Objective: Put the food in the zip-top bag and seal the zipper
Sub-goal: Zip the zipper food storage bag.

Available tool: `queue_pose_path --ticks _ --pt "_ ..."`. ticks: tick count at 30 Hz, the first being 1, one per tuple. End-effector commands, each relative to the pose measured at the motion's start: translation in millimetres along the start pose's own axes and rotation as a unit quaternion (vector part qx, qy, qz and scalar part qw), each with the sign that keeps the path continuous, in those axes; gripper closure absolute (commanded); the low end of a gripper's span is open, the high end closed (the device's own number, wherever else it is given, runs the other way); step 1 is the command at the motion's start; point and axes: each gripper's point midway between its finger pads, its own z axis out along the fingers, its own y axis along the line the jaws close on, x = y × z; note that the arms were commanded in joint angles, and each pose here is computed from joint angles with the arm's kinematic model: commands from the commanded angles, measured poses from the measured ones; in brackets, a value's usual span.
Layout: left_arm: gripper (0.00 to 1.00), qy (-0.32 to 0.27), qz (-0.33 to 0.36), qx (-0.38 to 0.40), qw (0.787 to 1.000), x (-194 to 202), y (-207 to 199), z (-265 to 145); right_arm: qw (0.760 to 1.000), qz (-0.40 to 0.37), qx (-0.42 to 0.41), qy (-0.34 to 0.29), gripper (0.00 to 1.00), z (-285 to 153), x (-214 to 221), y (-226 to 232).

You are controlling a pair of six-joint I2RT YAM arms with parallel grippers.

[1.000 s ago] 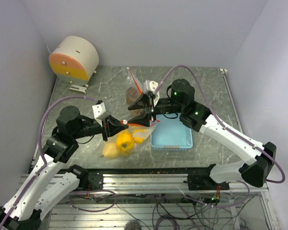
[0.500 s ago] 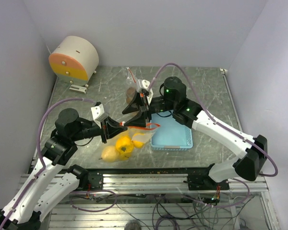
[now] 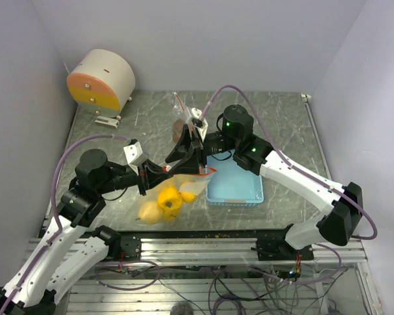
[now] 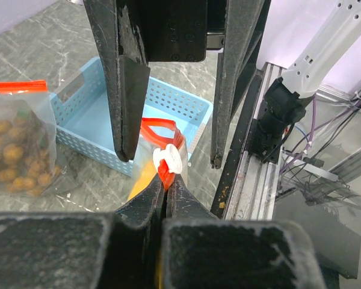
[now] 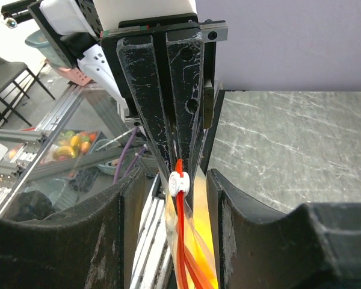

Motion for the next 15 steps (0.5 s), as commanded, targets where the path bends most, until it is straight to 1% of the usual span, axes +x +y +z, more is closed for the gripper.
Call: queue_pose_path --ticks 1,10,13,15 --pt "0.93 -0.008 0.012 -0.001 1.0 -4.0 -0.7 -0.9 1.0 0.011 0.004 0.001 0.55 1.6 -1.3 -3.6" --pt "0.93 -0.009 0.012 -0.004 1.0 -4.6 0.2 -0.8 1.0 0.025 0.015 0.008 0.55 3.7 3.2 -10.4" --pt "0.93 -0.009 0.011 -0.007 1.0 -4.1 1.6 -0.4 0.999 0.029 0.011 0.01 0.6 4.4 5.3 -11.0" --pt "0.93 -0.008 0.01 -0.005 1.0 -3.9 1.4 0.1 1.0 0.028 0.01 0.009 0.68 4.3 4.7 -9.7"
